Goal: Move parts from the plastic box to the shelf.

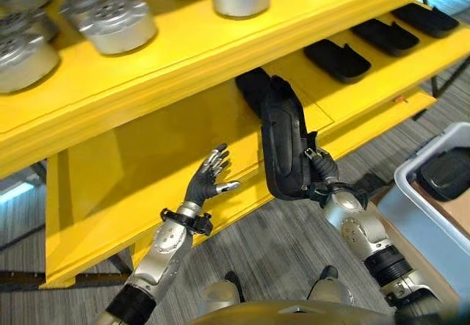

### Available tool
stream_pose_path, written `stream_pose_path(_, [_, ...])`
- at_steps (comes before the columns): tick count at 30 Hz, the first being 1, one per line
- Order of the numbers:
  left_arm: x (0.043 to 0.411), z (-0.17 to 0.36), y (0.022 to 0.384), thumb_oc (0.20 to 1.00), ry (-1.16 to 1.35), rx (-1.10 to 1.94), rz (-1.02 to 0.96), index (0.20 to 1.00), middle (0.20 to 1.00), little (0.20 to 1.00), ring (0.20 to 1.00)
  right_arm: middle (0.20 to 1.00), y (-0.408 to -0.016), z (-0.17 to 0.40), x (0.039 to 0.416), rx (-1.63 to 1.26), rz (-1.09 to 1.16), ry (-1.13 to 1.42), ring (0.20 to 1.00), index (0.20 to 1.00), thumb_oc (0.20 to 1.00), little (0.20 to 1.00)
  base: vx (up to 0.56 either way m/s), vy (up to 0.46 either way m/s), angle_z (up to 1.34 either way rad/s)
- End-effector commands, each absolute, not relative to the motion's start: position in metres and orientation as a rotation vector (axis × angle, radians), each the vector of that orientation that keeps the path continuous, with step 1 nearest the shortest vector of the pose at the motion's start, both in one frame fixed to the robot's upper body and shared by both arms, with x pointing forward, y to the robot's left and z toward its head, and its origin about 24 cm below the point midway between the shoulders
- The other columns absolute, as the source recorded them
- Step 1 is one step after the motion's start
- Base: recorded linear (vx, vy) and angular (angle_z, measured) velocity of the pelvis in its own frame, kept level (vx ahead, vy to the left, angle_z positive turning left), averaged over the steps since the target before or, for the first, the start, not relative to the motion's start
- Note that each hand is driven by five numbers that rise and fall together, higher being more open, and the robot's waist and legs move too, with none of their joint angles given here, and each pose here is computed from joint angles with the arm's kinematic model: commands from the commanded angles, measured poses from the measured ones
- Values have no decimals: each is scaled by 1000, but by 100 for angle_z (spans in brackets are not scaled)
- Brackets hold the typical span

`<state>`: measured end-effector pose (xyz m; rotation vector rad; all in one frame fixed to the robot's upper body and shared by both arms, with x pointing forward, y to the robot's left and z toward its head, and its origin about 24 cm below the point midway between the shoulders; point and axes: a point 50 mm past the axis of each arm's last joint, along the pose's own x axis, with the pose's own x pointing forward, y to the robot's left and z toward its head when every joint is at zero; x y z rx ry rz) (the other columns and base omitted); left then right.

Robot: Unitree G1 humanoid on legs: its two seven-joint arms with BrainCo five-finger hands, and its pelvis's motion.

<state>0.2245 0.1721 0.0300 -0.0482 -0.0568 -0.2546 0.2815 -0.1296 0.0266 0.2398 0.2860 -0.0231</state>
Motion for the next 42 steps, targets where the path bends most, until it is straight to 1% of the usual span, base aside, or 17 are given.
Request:
stream_pose_path(1, [227, 65, 166, 1000, -258, -57, -284, 1000, 1000, 1000, 1000, 200, -118, 77, 294, 248, 99, 55, 200, 200, 200, 200, -113, 236, 19])
stream_pose_path(10, [227, 73, 164, 1000, -312, -65, -312, 1000, 1000, 1000, 1000, 200, -94, 88, 295, 207, 200, 19, 200, 200, 200, 200, -67, 172, 16])
stream_pose_path(14, [227, 68, 157, 1000, -308, -77, -338, 1000, 1000, 1000, 1000, 200, -79, 84, 291, 165, 252, 39, 200, 200, 200, 200, -30, 218, 11])
stream_pose_path(15, [228, 66, 153, 1000, -300, -63, -354, 1000, 1000, 1000, 1000, 200, -79, 76, 287, 175, 254, 71, 200, 200, 200, 200, 14, 249, 10])
stream_pose_path(22, [228, 58, 148, 1000, -245, -86, -345, 1000, 1000, 1000, 1000, 200, -93, 62, 281, 139, 244, 114, 200, 200, 200, 200, 104, 37, 36])
stream_pose_path(26, [225, 48, 135, 1000, -197, -108, -408, 1000, 1000, 1000, 1000, 200, -110, 50, 276, 125, 172, 126, 200, 200, 200, 200, 153, -92, 72])
stream_pose_path(29, [223, 47, 136, 1000, -194, -118, -421, 1000, 1000, 1000, 1000, 200, -118, 46, 275, 110, 157, 123, 200, 200, 200, 200, 68, -80, 53])
stream_pose_path(42, [224, 52, 139, 1000, -187, -147, -402, 1000, 1000, 1000, 1000, 200, -122, 45, 287, 80, 118, 148, 200, 200, 200, 200, 34, -65, 3])
